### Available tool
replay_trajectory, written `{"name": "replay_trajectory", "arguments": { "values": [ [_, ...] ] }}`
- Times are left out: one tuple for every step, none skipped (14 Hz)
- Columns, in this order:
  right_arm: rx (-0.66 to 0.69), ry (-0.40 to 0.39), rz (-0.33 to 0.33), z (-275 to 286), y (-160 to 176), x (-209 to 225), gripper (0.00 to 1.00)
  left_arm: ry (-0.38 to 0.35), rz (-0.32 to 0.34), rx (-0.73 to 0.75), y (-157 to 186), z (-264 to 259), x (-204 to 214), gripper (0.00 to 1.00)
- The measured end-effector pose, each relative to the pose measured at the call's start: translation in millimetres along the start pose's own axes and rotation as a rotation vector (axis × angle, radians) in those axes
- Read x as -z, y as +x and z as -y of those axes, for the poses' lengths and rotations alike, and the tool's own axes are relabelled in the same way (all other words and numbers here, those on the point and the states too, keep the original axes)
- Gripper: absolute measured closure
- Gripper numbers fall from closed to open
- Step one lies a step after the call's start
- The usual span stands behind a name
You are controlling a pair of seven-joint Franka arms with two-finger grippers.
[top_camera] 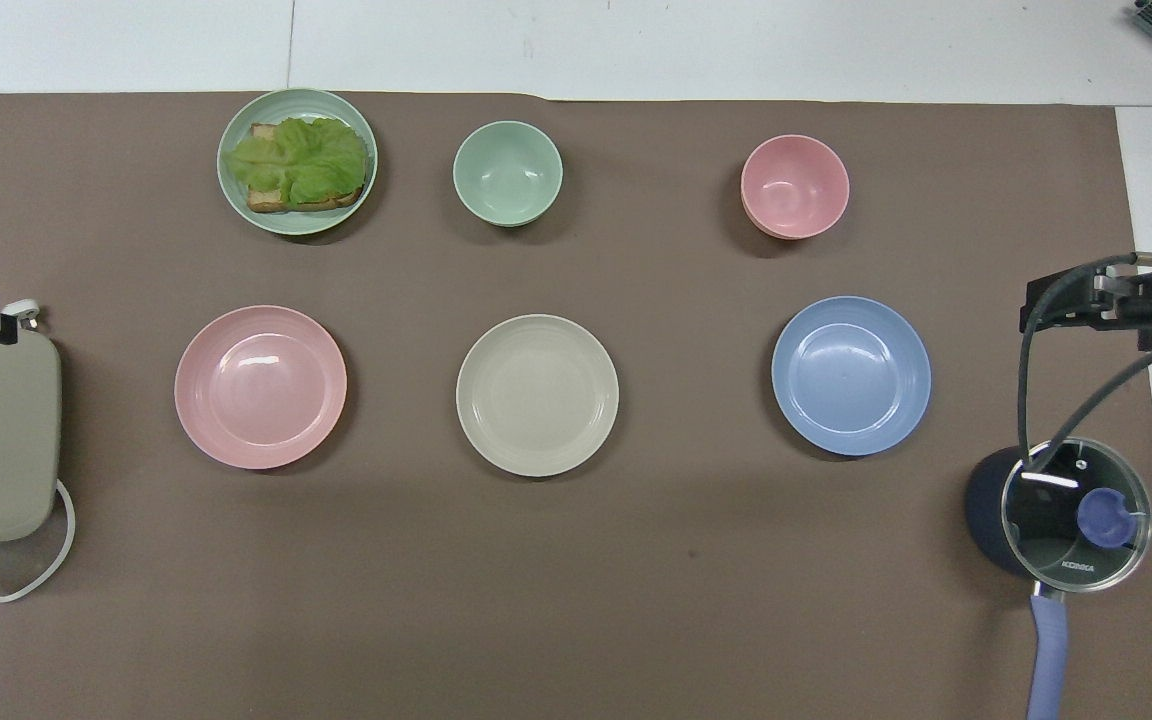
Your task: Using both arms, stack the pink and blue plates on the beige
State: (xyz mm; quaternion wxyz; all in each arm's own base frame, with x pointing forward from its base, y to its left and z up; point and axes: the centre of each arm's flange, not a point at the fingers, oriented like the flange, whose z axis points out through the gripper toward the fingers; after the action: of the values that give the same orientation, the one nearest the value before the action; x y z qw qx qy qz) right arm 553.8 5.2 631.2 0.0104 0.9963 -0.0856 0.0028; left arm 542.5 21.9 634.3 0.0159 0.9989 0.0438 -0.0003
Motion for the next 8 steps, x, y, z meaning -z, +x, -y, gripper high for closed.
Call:
{"name": "replay_trajectory", "arguments": {
  "values": [
    [0.0, 0.0, 0.0, -0.1, 0.0, 0.0, 0.0, 0.0, 0.008, 0.001, -0.2, 0.3, -3.9, 0.0],
    [-0.001, 0.0, 0.0, -0.3, 0.1, 0.0, 0.0, 0.001, 0.02, 0.002, -0.1, 0.9, -10.6, 0.0],
    [-0.002, 0.0, 0.0, -0.8, 0.2, 0.0, 0.0, 0.002, 0.031, 0.003, 0.7, 1.8, -20.3, 0.0],
    [-0.002, 0.0, 0.0, -1.3, 0.2, 0.0, 0.0, 0.002, 0.031, 0.007, 3.0, 3.7, -32.7, 0.0],
    [-0.003, 0.0, 0.0, -1.6, 0.3, 0.0, 0.0, 0.002, 0.024, 0.013, 6.2, 7.0, -46.4, 0.0],
    [-0.004, 0.0, 0.0, -2.0, 0.4, -0.1, 0.0, 0.002, 0.017, 0.021, 8.8, 11.3, -59.5, 0.0],
    [-0.004, 0.0, 0.0, -2.3, 0.4, -0.1, 0.0, 0.002, 0.017, 0.029, 10.6, 15.7, -71.6, 0.0],
    [-0.005, 0.0, 0.0, -2.7, 0.5, -0.1, 0.0, 0.002, 0.02, 0.036, 12.3, 19.4, -84.1, 0.0]
  ]
}}
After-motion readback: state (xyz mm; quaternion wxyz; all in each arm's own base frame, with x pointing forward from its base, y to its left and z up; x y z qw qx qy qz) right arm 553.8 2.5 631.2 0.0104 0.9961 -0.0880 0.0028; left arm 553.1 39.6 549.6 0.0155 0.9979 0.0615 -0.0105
